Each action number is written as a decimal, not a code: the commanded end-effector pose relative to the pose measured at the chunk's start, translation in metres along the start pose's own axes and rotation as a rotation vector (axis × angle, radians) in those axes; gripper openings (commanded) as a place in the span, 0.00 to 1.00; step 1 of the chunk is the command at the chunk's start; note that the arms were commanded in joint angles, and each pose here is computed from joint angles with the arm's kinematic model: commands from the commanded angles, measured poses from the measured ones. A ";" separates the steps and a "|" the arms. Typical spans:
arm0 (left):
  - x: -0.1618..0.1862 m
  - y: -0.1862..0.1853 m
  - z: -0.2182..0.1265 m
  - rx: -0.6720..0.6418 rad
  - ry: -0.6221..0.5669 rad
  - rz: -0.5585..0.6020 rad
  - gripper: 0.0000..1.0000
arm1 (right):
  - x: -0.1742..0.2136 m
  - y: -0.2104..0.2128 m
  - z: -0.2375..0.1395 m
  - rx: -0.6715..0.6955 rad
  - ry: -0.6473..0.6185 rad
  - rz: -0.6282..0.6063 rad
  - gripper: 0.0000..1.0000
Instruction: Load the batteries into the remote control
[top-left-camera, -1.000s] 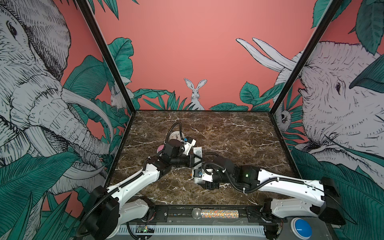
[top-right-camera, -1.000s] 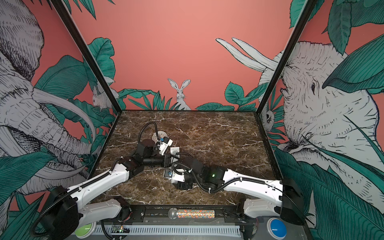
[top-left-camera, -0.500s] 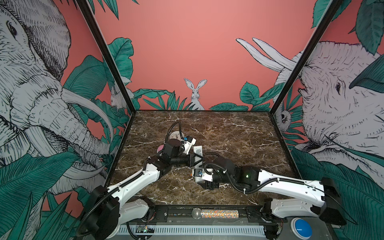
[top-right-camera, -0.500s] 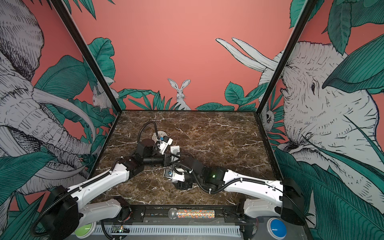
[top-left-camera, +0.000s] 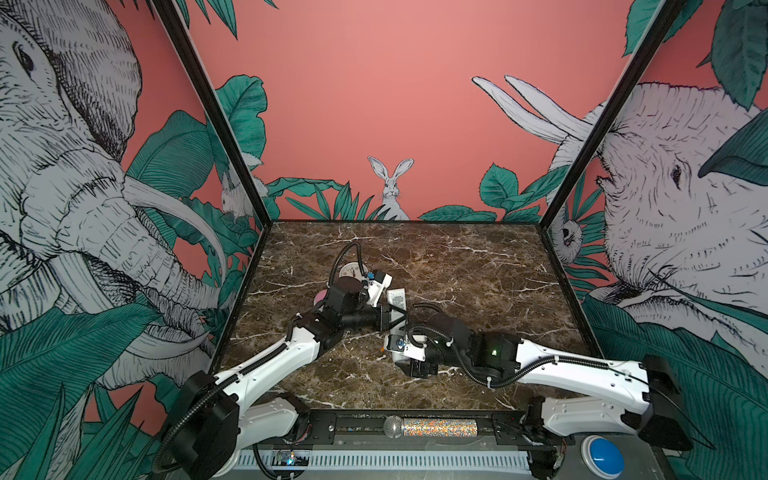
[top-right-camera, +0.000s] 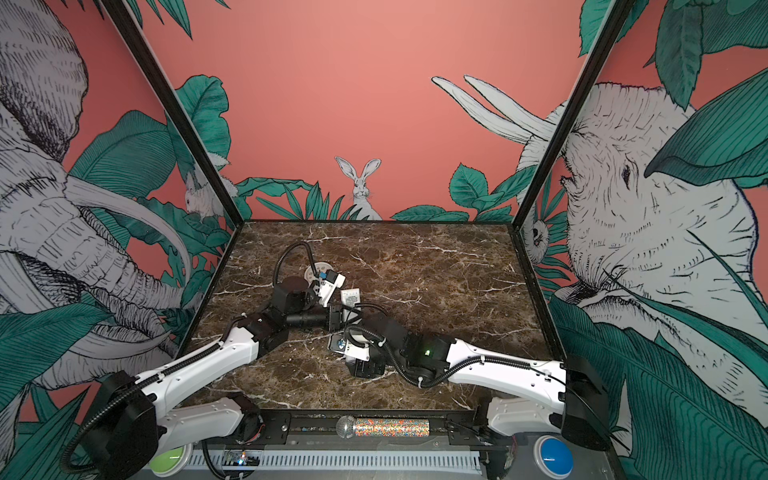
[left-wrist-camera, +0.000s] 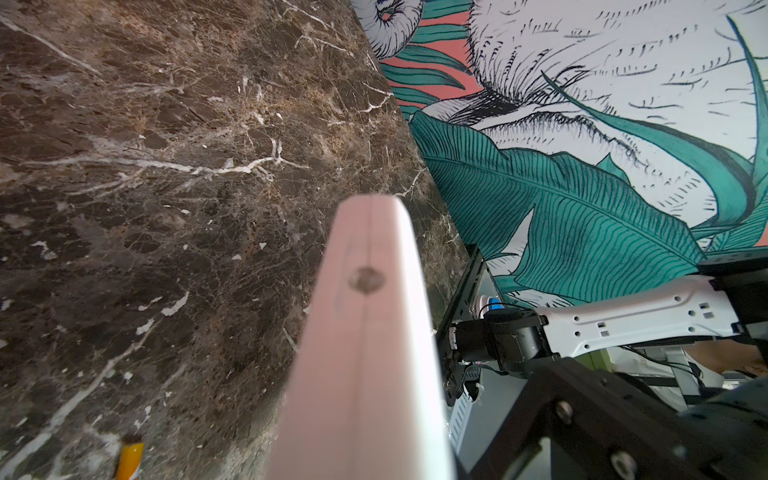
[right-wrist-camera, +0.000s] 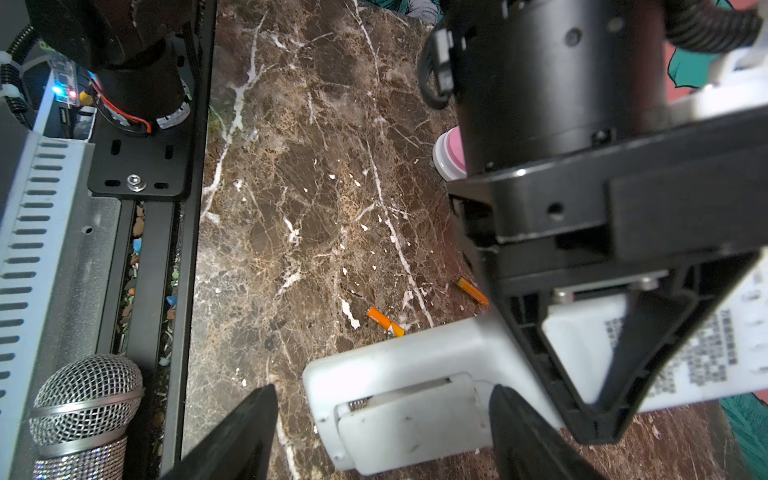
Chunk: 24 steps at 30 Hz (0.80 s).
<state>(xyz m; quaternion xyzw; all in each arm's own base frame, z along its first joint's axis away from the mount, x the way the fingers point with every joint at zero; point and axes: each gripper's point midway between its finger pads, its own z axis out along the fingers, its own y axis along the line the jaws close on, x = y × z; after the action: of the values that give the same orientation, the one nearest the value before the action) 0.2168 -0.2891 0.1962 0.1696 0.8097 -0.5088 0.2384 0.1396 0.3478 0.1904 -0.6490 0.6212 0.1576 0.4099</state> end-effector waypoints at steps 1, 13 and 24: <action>-0.008 -0.009 -0.002 0.043 -0.032 0.021 0.00 | -0.001 0.002 0.002 0.006 -0.011 -0.002 0.82; -0.008 -0.009 -0.003 0.038 -0.034 0.019 0.00 | -0.006 -0.004 -0.002 0.032 -0.030 -0.001 0.87; -0.009 -0.003 -0.001 0.020 -0.050 0.001 0.00 | -0.010 -0.013 -0.006 0.085 -0.053 0.024 0.89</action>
<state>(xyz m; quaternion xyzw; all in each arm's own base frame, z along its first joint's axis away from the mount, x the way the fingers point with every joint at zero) 0.2197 -0.2903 0.2006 0.1636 0.8049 -0.5150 0.2453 0.1470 0.3473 0.1944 -0.6354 0.6261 0.1469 0.4274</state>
